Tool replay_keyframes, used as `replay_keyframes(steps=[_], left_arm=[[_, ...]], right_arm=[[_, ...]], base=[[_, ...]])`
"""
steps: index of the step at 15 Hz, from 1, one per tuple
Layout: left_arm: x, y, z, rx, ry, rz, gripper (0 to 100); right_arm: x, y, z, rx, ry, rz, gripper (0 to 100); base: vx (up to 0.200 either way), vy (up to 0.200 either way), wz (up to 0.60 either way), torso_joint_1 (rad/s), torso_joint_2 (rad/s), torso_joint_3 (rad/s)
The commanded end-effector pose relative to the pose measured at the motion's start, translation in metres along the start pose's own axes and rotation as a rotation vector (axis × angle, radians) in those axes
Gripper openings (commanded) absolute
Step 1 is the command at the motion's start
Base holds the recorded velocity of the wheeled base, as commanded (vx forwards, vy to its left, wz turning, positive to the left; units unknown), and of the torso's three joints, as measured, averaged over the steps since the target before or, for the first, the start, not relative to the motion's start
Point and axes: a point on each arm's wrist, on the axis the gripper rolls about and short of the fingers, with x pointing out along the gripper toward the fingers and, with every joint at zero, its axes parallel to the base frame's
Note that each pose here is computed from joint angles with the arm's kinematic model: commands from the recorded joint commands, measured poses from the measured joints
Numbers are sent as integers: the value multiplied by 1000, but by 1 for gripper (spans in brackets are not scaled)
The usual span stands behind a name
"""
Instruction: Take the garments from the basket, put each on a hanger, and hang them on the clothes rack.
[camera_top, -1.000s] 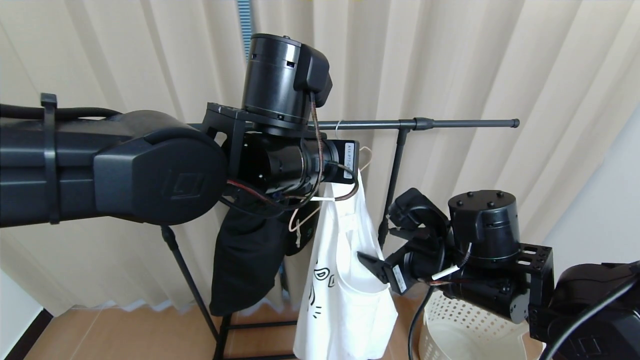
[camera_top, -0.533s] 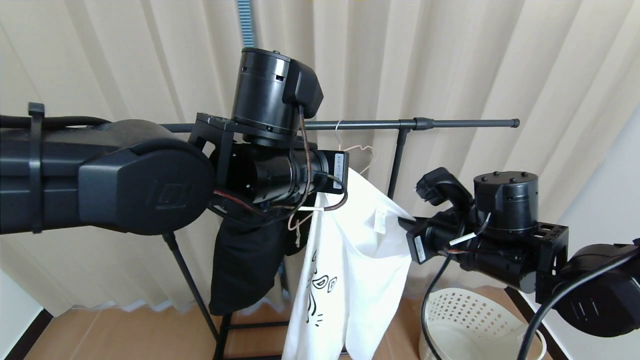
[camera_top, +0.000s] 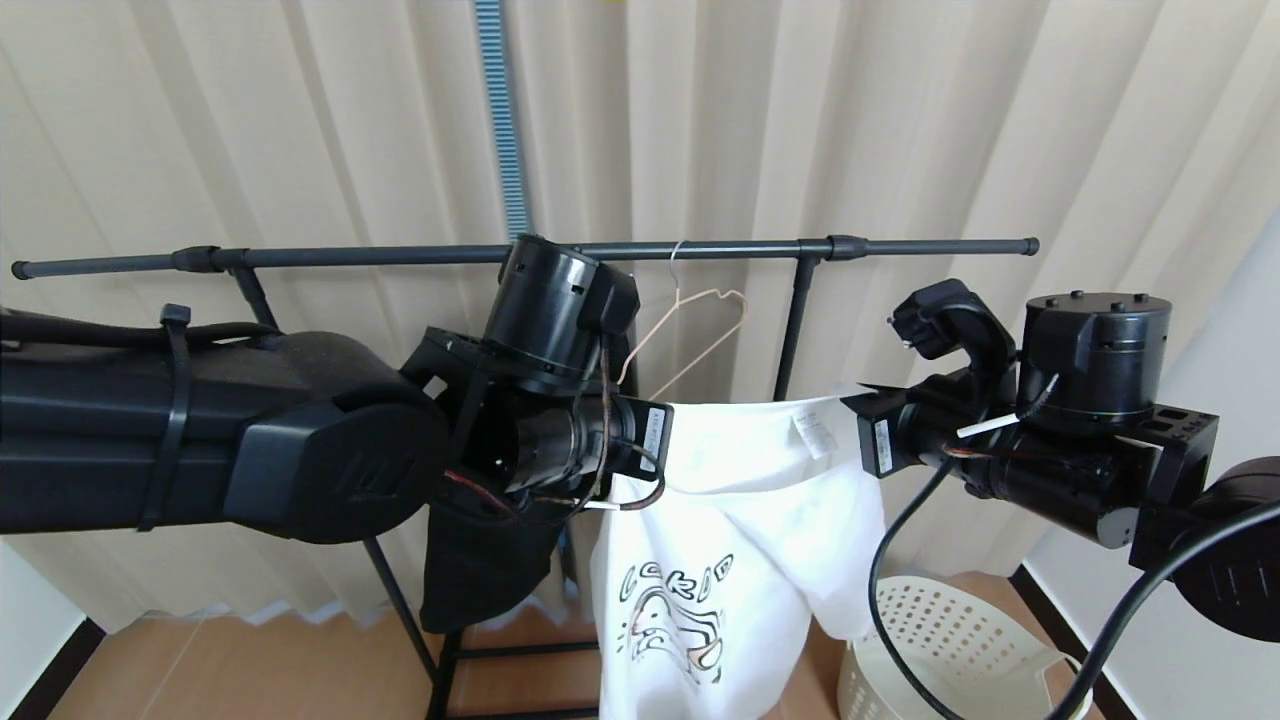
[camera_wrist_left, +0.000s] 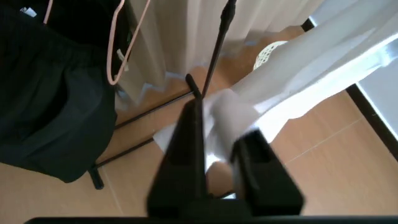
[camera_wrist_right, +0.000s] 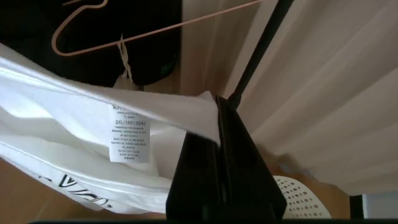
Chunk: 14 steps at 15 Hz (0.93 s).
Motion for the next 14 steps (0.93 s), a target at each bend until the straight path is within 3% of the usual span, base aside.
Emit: replay_keyframes(steps=[1,3,6,8,11,14], left_arm=[[5,0,-8,12,30,6,100],[6,2,-11,22,42,7,100],[3,21,-12,59,68,-76,100],[8,35,-4,81,24,-72,100],[42,46,2,130,-54,-43,100],[79,55,12,120,-98,-17,100]], right_arm=[[-2,-2,4,2,-16,-15,0],[-2,-6,4,5,-17,-33,0],[-2,-7,3,-15,-14,-49,0],[-2,-7,2,-15,-9,-55,0],[-2,-7,1,-29,-7,-55,0],[-3,-7,1,-31,-5,-57,0]], base=[[0,0,0,0,0,0],[0,0,0,0,0,0],[0,0,0,0,0,0],[0,0,0,0,0,0],[0,0,0,0,0,0],[0,0,0,0,0,0]])
